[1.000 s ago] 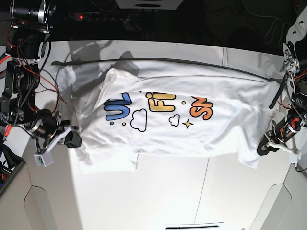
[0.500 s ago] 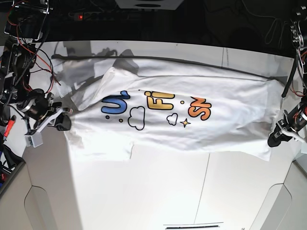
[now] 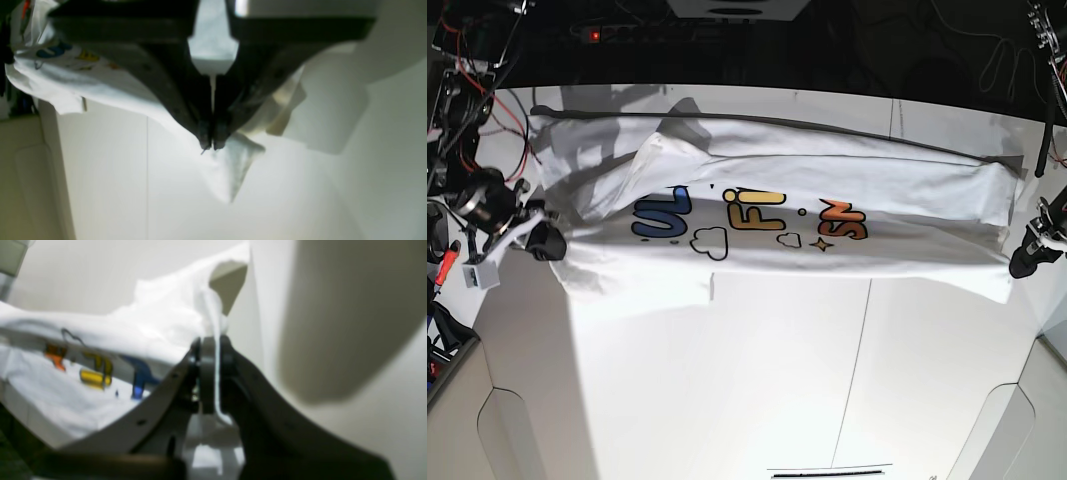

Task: Layout the t-shirt on the table in an organized manner, then fold the t-shirt properly
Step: 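Lift the shirt side with both grippers and fold it lengthwise over the print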

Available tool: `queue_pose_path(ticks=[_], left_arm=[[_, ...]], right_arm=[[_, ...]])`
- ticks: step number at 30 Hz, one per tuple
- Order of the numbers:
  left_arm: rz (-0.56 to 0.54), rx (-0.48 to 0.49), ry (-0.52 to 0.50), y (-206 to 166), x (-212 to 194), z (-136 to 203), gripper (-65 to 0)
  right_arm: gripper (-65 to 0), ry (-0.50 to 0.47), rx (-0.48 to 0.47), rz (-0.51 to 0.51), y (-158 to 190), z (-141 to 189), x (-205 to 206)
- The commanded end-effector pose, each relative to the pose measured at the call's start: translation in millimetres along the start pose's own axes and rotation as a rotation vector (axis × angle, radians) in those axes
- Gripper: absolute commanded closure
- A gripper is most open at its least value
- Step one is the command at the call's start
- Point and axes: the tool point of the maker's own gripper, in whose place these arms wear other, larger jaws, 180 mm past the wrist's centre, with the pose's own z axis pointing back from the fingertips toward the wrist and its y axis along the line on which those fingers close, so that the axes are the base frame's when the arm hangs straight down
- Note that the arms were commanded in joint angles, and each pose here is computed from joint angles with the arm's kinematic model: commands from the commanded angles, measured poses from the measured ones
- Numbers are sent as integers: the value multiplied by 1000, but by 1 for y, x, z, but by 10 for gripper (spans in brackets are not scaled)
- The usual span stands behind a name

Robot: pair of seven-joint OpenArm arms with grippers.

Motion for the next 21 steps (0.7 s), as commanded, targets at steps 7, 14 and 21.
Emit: queue_pose_path(ticks=[7, 14, 21], left_arm=[[-11, -2, 10, 4, 3, 12, 0], [-4, 25, 71, 15, -21, 21, 0], [-7, 29, 81, 15, -24, 20, -142]], right_arm=[[0, 8, -22, 104, 14, 30, -9], [0, 165, -101, 56, -11, 31, -67], [-90, 220, -109, -31, -22, 24, -92]])
